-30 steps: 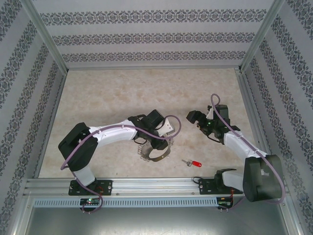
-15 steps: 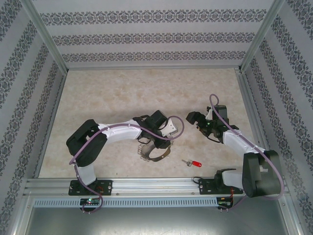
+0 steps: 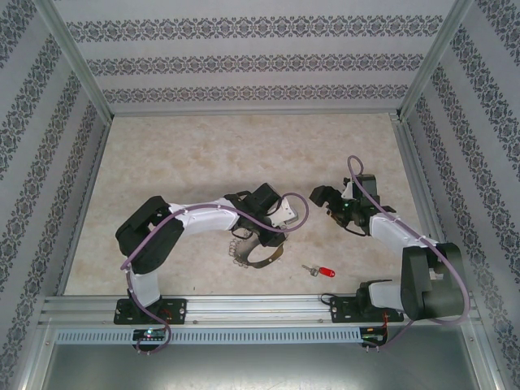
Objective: Put the keys on the keyring
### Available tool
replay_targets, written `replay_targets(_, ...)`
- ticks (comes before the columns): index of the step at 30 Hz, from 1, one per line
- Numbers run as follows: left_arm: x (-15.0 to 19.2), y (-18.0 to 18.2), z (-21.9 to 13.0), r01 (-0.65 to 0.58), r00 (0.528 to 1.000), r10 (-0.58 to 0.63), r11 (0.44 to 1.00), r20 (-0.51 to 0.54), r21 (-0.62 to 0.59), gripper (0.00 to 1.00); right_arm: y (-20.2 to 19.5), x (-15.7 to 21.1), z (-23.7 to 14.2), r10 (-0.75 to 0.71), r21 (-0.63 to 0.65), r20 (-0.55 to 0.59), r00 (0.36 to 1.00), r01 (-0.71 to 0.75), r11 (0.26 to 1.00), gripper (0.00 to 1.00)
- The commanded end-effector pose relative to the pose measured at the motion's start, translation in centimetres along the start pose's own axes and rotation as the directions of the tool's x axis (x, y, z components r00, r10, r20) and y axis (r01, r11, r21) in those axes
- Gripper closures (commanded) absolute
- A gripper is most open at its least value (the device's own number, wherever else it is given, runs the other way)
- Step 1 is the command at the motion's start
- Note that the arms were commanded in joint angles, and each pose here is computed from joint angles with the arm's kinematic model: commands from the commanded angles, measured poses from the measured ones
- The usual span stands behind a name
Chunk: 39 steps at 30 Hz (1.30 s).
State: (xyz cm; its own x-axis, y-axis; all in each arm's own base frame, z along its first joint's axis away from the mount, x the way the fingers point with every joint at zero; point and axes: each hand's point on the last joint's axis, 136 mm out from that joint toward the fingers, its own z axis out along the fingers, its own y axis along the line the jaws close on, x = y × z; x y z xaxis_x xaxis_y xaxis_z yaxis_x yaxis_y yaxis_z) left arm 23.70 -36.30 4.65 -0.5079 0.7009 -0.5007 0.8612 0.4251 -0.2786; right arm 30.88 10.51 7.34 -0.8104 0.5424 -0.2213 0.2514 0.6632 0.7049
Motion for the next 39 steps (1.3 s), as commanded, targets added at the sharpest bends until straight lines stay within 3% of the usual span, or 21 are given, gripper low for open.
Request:
replay_targets(1,-1.0,-1.3,0.7,-0.036,0.999,0.035,0.999,0.020,0.031,0.78,0.9,-0.9,0.0,-0.026,-0.025,0.009,1.000,0.026,0.999,0.10)
replay_targets(29,-0.1,-1.7,2.0,-0.042,0.999,0.043,0.999,-0.007,0.034,0.84,0.1,-0.5,0.0,-0.009,-0.032,-0.004,1.000,0.009,0.999,0.11)
replay_targets(39,0.1,-1.7,2.1,-0.039,0.999,0.039,0.999,-0.015,0.036,0.92,0.0,-0.4,0.0,-0.006,-0.037,-0.010,1.000,0.005,0.999,0.12)
